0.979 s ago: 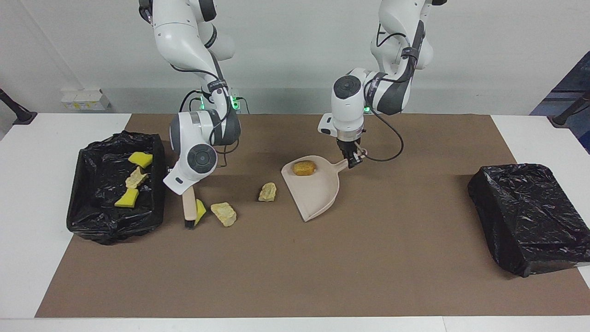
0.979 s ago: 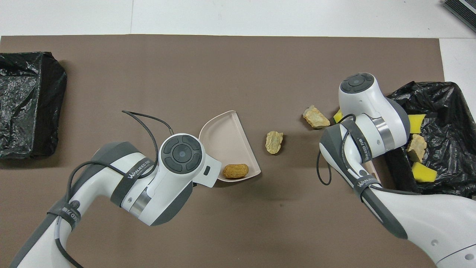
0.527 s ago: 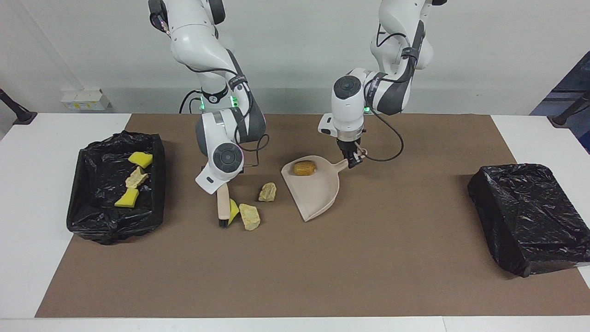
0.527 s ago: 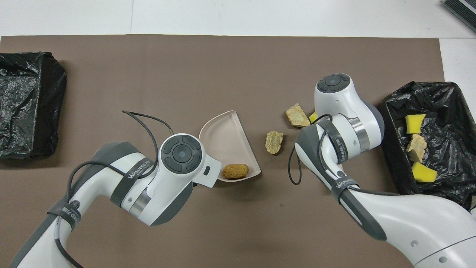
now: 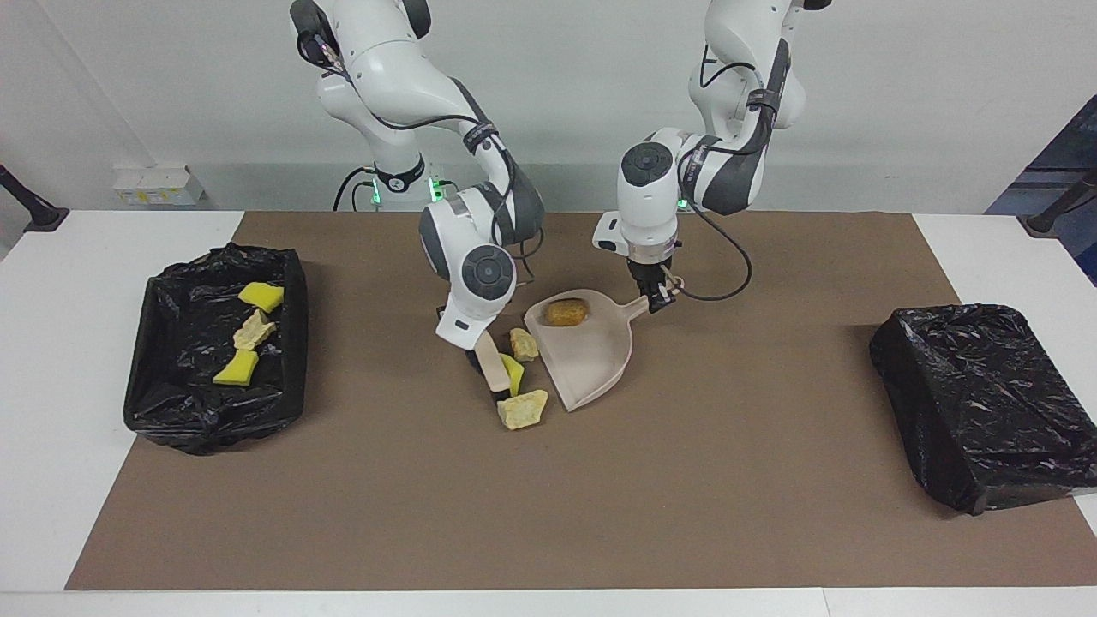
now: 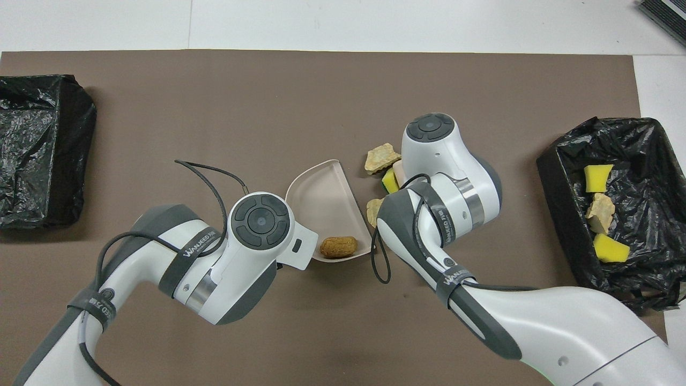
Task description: Sweep and dump trash in bin
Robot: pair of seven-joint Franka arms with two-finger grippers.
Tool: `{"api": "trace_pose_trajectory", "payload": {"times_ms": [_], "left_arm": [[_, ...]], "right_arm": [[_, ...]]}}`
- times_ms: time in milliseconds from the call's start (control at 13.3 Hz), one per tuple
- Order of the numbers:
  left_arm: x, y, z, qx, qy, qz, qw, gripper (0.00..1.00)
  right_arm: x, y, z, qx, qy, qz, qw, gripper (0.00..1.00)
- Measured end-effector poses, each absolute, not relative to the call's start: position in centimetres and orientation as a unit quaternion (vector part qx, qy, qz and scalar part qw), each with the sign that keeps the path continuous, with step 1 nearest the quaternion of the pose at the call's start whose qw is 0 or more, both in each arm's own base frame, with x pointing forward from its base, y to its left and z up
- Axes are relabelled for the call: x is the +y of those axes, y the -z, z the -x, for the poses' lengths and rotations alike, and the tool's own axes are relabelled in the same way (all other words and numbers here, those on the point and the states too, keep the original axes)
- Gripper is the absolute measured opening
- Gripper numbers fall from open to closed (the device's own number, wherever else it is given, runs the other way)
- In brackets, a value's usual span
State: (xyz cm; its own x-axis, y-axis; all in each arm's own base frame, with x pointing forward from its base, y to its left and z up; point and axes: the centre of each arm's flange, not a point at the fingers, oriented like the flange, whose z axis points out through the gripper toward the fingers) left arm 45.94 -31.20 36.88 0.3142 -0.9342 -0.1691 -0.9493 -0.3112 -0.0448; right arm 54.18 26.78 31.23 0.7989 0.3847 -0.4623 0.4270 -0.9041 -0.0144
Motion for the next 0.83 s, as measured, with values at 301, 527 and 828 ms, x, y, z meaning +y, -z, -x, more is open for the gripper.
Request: {"api": "trace_pose_trajectory", "payload": {"times_ms": [301, 527, 828], "left_arm": [[-31.1, -36.8, -45.9, 0.582, -0.057, 0.808, 0.068, 0.31], [-31.0, -36.8, -46.0, 0.58, -0.057, 0.809, 0.068, 0.31], [-30.0, -36.6, -46.6, 0.564, -0.059, 0.821, 0.066, 0.31]], "right_arm": [[30.0, -31.9, -52.2, 0.26, 0.248, -0.933, 0.007, 0.26], [28.8, -34.0, -52.6, 0.248, 0.252, -0.935, -0.003, 0.26], [26.0, -36.3, -55.2, 0.236, 0.235, -0.943, 0.02, 0.26]]}}
